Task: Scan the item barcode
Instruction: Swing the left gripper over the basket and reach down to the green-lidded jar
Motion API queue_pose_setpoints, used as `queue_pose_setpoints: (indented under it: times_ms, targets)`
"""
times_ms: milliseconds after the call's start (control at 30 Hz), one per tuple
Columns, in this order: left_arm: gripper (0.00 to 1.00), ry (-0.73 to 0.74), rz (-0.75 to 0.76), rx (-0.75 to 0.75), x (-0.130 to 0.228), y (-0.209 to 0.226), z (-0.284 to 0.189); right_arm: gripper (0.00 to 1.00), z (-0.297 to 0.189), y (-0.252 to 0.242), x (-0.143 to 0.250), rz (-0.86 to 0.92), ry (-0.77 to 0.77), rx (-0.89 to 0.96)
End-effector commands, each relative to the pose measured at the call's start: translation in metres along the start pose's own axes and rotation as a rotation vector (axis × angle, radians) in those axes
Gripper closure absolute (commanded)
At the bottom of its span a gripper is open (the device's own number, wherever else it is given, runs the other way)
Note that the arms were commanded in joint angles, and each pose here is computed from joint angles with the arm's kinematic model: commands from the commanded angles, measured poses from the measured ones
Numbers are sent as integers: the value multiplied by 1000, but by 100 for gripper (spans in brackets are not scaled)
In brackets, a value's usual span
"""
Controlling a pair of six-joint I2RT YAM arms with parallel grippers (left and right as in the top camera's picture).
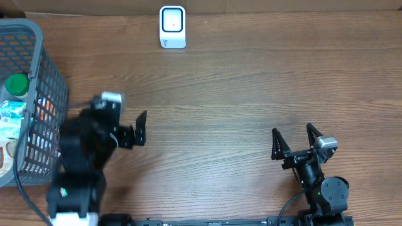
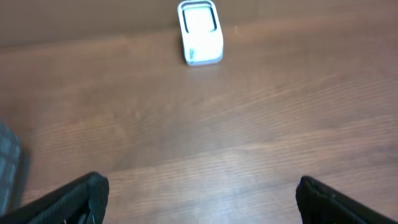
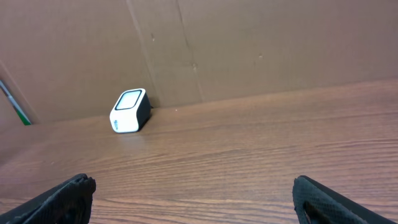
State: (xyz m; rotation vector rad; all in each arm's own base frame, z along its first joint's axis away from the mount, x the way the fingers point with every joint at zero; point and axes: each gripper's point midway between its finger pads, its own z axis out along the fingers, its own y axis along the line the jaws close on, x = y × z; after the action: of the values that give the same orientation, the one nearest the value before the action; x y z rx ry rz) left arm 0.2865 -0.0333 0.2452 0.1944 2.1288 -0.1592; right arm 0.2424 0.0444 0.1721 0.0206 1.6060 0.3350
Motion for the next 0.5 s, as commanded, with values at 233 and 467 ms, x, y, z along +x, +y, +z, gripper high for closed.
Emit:
queue_pose_setpoints:
  times_ms: [233,467]
  targets:
    - [0,336,-174,440,-45,-61,18,0,0,-2,1,-1,-7,7]
    - [0,459,-266,483,-24,-62,57,0,0,-2,1,-1,-7,7]
